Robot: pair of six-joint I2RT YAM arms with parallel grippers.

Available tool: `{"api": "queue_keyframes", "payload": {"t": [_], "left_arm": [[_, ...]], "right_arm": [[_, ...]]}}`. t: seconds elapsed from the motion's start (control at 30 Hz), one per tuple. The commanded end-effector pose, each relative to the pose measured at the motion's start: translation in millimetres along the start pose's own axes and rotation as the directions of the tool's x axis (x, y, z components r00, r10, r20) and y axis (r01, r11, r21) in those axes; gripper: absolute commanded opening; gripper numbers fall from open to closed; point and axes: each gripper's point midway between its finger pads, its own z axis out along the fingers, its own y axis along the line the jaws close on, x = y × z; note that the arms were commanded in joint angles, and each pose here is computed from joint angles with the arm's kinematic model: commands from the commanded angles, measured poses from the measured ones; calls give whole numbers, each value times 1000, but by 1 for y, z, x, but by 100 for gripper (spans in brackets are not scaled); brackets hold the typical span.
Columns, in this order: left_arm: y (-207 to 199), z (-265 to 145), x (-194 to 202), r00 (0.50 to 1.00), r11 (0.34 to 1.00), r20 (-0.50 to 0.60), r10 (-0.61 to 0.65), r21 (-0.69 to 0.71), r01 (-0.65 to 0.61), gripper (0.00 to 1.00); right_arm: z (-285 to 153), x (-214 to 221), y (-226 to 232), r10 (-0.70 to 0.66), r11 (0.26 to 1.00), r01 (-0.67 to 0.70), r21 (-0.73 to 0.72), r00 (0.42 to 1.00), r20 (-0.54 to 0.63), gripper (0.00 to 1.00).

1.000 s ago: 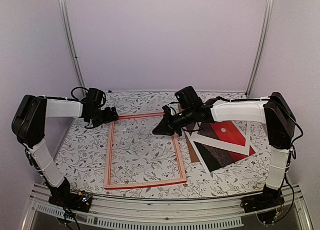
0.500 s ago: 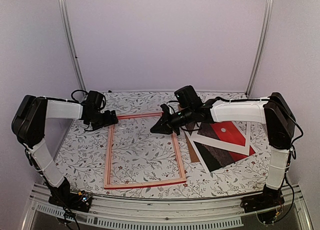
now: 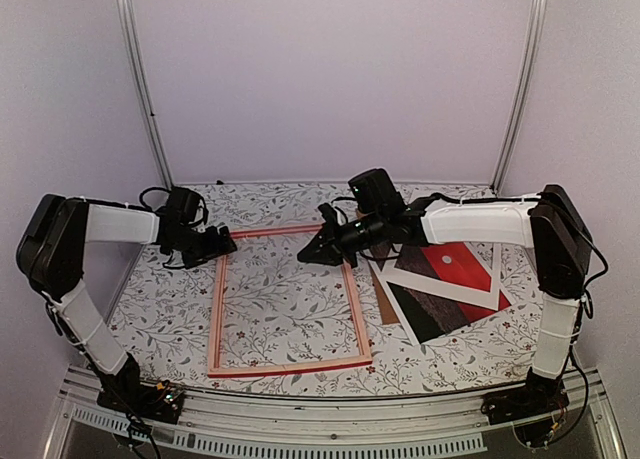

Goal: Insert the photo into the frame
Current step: Pick up the glass panel from the frame body.

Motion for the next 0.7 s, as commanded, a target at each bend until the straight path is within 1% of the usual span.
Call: {"api": "queue_keyframes", "payload": {"t": [0.0,0.37,0.67], "left_arm": [[0,-12,-3,999,998,9,-37,60,37,96],[5,-19,-7,996,990,10,-89,115,87,96],[8,-22,-11,995,989,20,-101,113,98,96]], "right_arm": [[-12,1,36,-59,995,61,-80,998,21,0],[-12,4,43,-79,991,81,-105,997,17,0],[-12,2,50,-97,986,100,-137,995,23,0]]}}
